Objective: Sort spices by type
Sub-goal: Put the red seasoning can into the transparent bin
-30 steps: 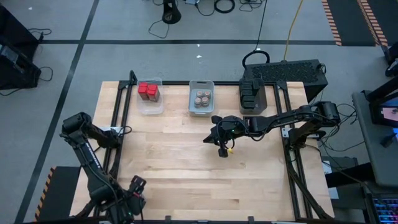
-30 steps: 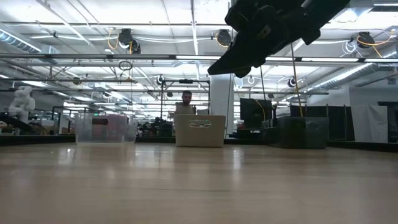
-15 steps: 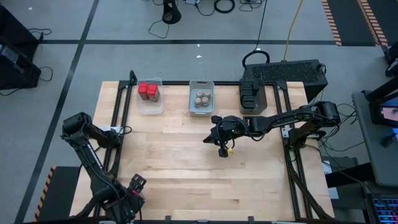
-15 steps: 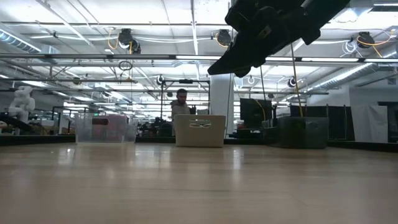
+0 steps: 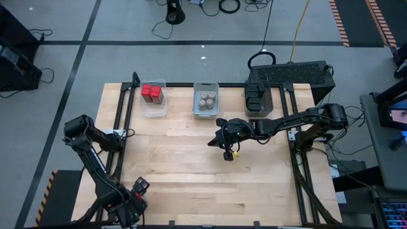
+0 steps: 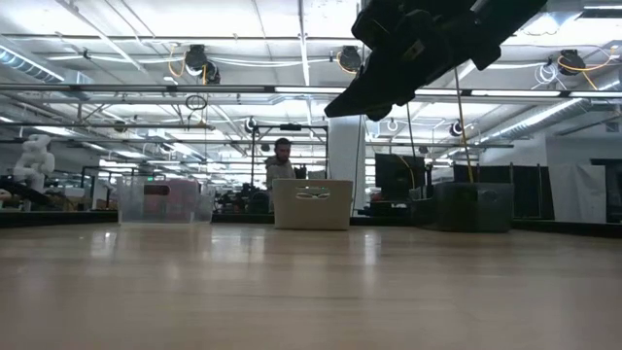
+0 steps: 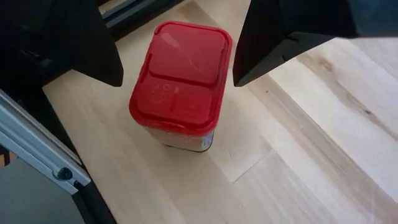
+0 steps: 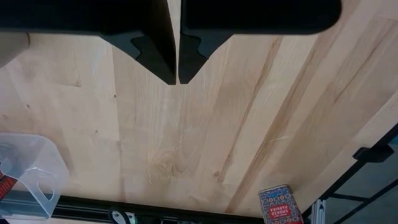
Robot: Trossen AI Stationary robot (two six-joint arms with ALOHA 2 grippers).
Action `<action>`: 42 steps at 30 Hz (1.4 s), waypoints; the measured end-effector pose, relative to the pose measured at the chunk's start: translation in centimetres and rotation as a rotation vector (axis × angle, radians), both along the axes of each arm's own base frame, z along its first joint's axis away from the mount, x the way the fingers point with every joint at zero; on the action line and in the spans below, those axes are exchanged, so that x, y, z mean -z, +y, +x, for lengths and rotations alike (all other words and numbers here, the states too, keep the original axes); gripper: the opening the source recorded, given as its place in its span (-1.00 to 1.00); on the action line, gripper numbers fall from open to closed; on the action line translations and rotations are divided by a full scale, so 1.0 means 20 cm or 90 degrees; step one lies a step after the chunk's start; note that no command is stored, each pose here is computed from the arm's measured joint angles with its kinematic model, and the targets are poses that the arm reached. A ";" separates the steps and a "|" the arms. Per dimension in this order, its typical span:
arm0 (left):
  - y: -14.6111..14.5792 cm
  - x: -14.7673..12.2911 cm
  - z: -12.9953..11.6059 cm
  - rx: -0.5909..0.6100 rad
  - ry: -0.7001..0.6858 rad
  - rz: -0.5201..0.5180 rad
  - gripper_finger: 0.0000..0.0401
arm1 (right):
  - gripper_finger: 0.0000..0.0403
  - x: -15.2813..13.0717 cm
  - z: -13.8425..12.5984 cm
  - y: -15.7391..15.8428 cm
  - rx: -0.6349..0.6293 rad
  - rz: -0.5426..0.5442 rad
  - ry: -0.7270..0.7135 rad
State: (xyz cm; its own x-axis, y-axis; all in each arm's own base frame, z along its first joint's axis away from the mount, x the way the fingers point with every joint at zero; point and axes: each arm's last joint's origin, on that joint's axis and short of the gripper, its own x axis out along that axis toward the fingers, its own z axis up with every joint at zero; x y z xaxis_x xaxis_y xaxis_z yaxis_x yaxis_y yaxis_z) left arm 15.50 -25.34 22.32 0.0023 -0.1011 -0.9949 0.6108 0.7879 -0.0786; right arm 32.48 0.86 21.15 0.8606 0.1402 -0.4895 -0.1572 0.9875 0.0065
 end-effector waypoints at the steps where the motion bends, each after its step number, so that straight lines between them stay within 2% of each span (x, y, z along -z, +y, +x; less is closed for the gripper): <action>1: 0.00 0.00 0.00 0.004 -0.001 0.000 0.54 | -1.00 0.00 0.00 0.00 0.000 0.000 0.000; 14: -0.03 0.09 0.02 0.022 0.008 0.042 0.54 | -1.00 0.00 0.00 0.00 -0.001 -0.002 0.000; 25: -0.03 0.09 0.02 0.021 0.004 0.046 0.54 | -1.00 0.00 0.00 0.00 0.000 -0.001 0.000; 37: -0.03 0.09 0.02 0.019 0.011 0.042 0.22 | -1.00 0.00 0.00 0.00 0.000 0.000 0.000; 42: -0.03 0.09 0.02 0.017 0.012 0.042 0.18 | -1.00 0.00 0.00 0.00 0.000 0.000 0.000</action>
State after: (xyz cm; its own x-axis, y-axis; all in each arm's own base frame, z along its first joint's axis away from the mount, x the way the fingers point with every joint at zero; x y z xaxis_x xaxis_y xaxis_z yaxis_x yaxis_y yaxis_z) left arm 15.98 -25.88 20.46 -0.0184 -0.0358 -0.9992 0.6302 0.7754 -0.0394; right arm 32.49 0.86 21.14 0.8607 0.1402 -0.4895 -0.1570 0.9876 0.0068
